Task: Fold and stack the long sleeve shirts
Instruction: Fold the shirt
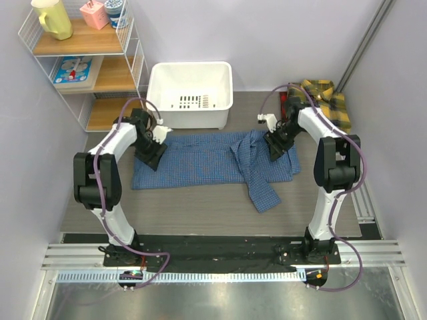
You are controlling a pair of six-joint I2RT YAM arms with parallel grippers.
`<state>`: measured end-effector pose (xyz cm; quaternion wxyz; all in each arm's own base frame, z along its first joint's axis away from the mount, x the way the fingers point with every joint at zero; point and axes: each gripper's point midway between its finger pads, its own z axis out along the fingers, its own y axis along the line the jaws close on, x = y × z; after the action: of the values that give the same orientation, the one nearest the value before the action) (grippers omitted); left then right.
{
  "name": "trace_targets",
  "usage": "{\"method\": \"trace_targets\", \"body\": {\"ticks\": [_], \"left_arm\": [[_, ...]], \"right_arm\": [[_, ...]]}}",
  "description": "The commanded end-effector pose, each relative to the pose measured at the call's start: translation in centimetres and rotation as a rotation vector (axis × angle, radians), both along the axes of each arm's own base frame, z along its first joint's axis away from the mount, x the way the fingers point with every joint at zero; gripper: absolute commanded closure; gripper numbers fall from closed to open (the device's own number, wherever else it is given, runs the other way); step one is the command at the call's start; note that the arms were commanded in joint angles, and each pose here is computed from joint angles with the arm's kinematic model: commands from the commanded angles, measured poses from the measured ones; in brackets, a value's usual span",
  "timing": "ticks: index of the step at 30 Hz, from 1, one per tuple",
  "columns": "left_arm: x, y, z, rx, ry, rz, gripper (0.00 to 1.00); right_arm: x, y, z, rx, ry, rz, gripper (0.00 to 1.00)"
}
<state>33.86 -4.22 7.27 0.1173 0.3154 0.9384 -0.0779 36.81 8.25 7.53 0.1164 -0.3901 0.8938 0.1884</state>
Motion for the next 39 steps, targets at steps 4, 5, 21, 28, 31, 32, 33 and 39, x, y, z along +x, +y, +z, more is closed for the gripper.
{"method": "trace_targets", "body": {"ticks": [4,5,21,28,31,32,33,39], "left_arm": [[-2.6,0.4,-4.4,0.043,0.089,-0.002,0.52],[-3.9,0.6,-5.3,0.059,0.124,-0.013,0.53],[-11.4,-0.9,-0.3,-0.072,0.102,-0.187,0.52],[-6.0,-6.5,11.5,-0.36,-0.307,-0.208,0.29],[-5.1,-7.2,15.3,-0.418,-0.432,-0.138,0.24],[-4.2,-7.3,16.8,-0.433,-0.513,-0.13,0.09],[-4.3,-7.4,17.3,-0.452,-0.535,-0.093,0.0],[-6.4,-7.7,22.0,-0.544,-0.813,-0.081,0.0]], "right_arm": [[-1.9,-1.1,-5.1,-0.068,0.072,-0.039,0.55],[-2.4,-1.3,-5.8,-0.078,0.091,-0.039,0.56],[-10.8,0.3,0.8,0.047,0.153,-0.028,0.55],[-8.8,4.5,9.4,0.217,-0.138,0.119,0.29],[-11.7,6.4,8.1,0.112,-0.185,0.183,0.16],[-12.3,6.9,7.6,0.083,-0.213,0.212,0.15],[-13.3,7.3,8.2,0.072,-0.271,0.244,0.13],[-19.3,9.2,6.1,0.019,-0.58,0.812,0.04]]}}
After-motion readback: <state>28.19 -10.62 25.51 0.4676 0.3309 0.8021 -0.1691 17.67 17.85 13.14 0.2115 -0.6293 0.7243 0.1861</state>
